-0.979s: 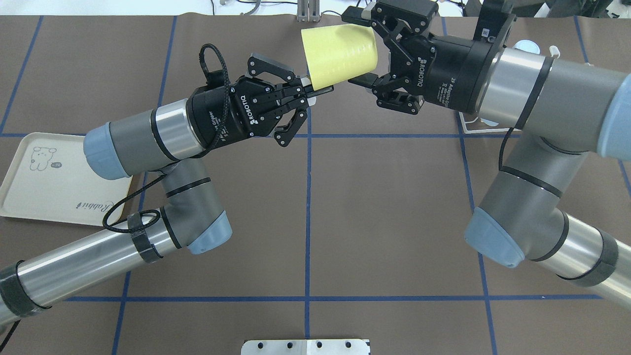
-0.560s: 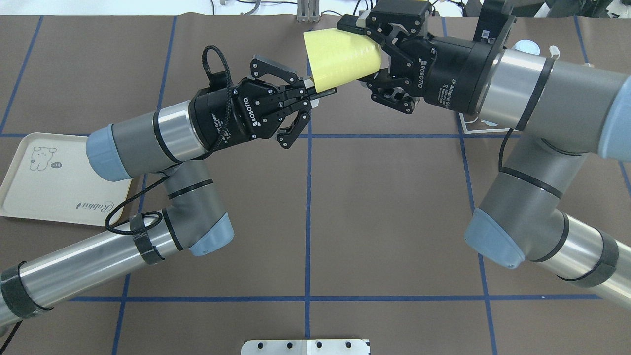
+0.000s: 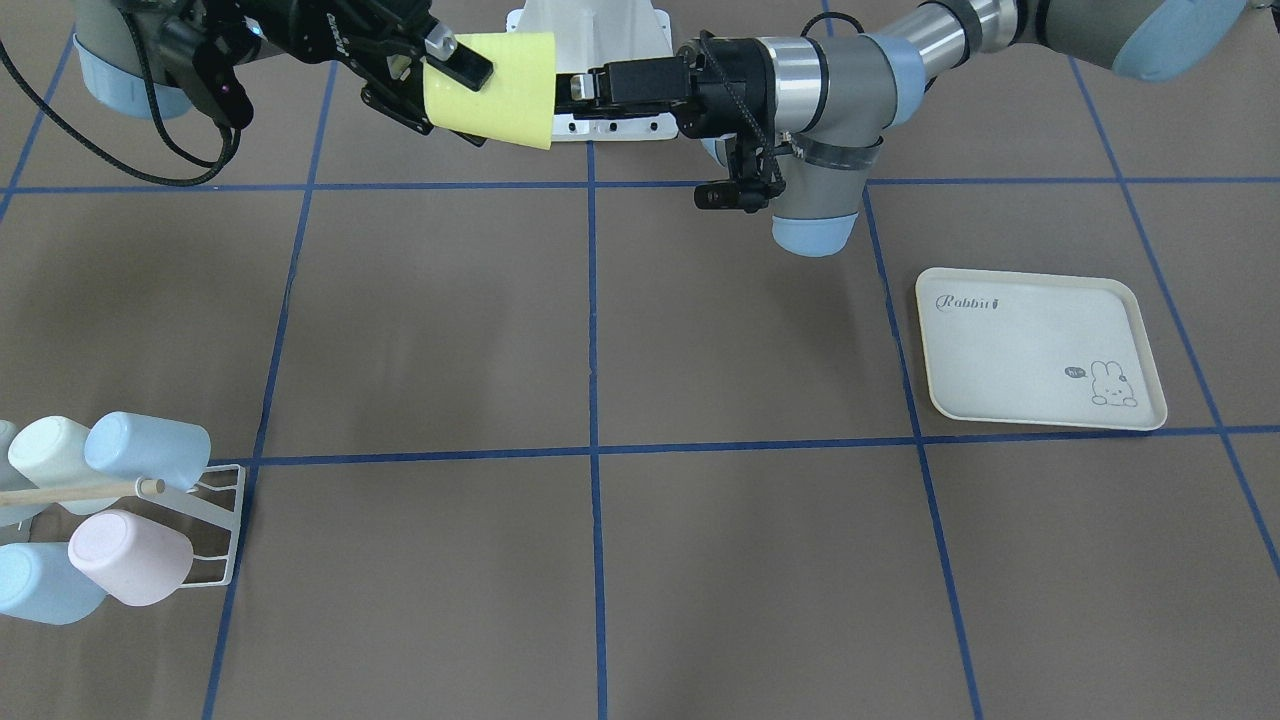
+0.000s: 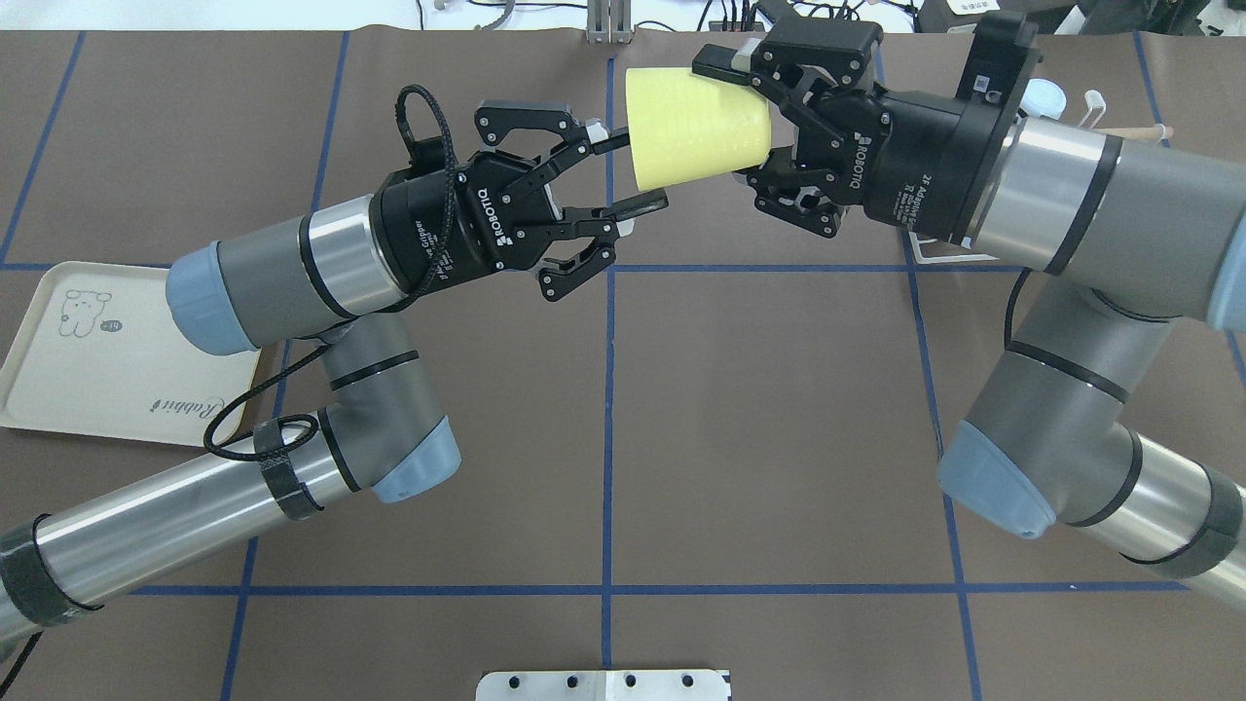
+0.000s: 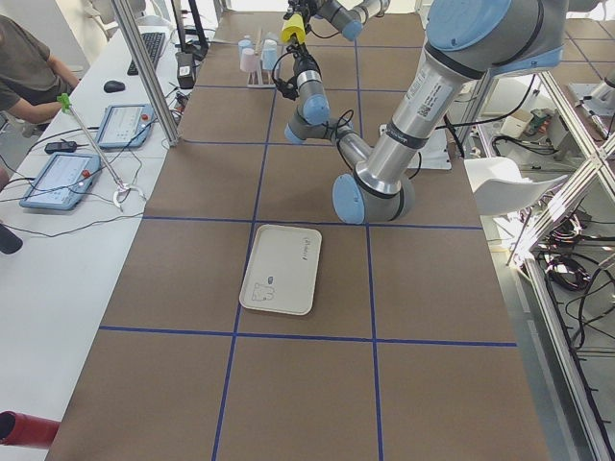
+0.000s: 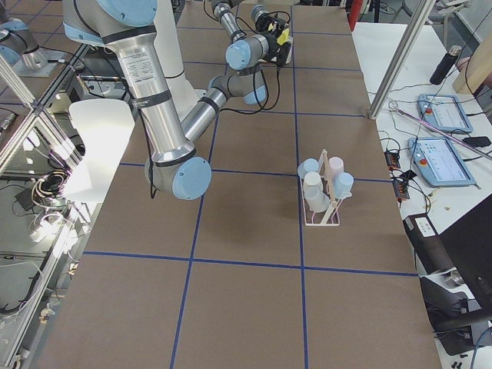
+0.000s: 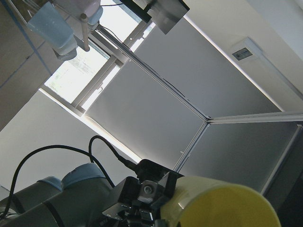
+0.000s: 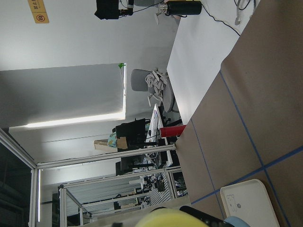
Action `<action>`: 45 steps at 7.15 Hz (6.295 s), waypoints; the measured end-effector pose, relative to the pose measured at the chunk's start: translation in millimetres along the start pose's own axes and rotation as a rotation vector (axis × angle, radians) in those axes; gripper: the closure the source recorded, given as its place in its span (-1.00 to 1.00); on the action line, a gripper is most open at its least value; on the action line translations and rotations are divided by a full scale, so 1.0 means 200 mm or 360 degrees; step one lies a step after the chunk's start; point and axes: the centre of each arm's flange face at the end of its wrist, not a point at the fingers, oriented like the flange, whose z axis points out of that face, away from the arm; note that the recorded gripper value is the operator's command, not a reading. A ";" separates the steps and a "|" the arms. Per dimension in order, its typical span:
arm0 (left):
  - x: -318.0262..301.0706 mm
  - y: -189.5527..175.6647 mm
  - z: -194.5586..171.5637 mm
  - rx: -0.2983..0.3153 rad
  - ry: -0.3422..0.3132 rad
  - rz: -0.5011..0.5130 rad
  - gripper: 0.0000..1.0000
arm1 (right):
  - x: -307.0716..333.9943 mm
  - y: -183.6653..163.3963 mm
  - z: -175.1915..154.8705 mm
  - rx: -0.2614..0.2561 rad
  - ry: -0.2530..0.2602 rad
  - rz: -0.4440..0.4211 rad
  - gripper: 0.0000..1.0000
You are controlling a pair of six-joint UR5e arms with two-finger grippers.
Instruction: Transfer IKEA cup to right arm and place on rack
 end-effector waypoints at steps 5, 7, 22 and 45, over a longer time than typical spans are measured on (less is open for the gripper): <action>0.10 -0.05 -0.04 0.0041 0.0018 0.0053 -0.65 | 0.15 -0.39 -0.27 0.0235 0.0100 -0.0148 1.00; 0.10 -0.10 -0.05 0.0074 0.0012 0.0062 -0.65 | 0.31 -0.90 -0.34 0.0428 0.0374 -0.0387 1.00; 0.05 -0.25 -0.08 0.0174 -0.0036 0.0137 -0.65 | 0.39 -2.31 -0.71 -0.0093 0.1893 -0.1136 1.00; 0.95 -0.80 -1.11 0.0597 -0.1194 0.1483 -0.98 | 0.29 -2.49 -1.23 -0.0203 0.1972 -0.1219 -1.00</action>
